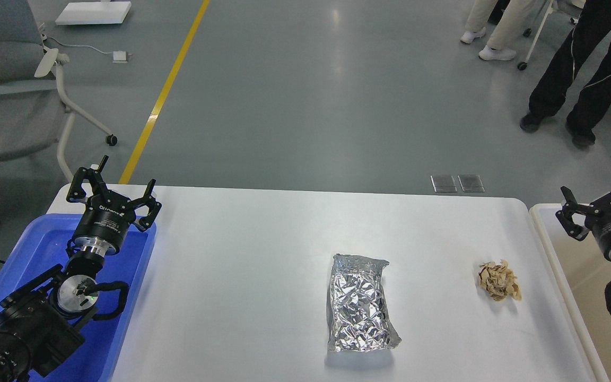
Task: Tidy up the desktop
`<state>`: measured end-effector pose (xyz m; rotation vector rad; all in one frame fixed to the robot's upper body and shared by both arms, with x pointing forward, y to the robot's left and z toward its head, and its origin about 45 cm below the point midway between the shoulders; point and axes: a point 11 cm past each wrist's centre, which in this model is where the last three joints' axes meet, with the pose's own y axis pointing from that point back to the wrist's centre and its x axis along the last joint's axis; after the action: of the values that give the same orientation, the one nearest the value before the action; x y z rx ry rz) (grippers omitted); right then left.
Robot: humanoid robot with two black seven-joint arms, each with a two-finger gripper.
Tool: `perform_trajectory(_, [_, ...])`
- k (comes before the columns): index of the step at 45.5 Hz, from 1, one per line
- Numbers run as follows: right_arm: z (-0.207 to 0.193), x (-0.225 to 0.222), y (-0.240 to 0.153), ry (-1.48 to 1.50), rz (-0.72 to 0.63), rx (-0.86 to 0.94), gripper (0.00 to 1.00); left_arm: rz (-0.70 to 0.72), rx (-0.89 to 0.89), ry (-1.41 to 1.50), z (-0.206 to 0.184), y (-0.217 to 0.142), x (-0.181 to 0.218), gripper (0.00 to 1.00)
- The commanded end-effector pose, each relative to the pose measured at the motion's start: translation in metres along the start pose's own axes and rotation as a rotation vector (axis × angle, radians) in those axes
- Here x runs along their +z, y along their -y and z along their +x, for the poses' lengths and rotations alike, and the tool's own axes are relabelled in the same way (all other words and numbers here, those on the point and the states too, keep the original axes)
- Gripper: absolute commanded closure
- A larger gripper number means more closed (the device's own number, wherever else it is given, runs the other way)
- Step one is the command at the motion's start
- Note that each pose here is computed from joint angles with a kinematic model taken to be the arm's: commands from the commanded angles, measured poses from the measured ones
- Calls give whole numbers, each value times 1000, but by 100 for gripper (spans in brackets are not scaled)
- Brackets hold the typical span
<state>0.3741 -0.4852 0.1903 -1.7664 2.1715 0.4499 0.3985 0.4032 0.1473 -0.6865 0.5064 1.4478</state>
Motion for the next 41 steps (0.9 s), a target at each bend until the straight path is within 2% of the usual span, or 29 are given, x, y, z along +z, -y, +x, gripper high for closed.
perform_trajectory(1, [0, 1, 0, 1, -2, 0, 0, 1, 0, 0, 0, 0, 0, 0])
perform_trajectory(16, [3, -3, 0, -6, 5, 4, 0, 0, 0, 0, 0, 0, 0, 0])
perform_trajectory(41, [24, -47, -2, -98, 46, 24, 0, -1, 0, 0, 0, 0, 0, 0])
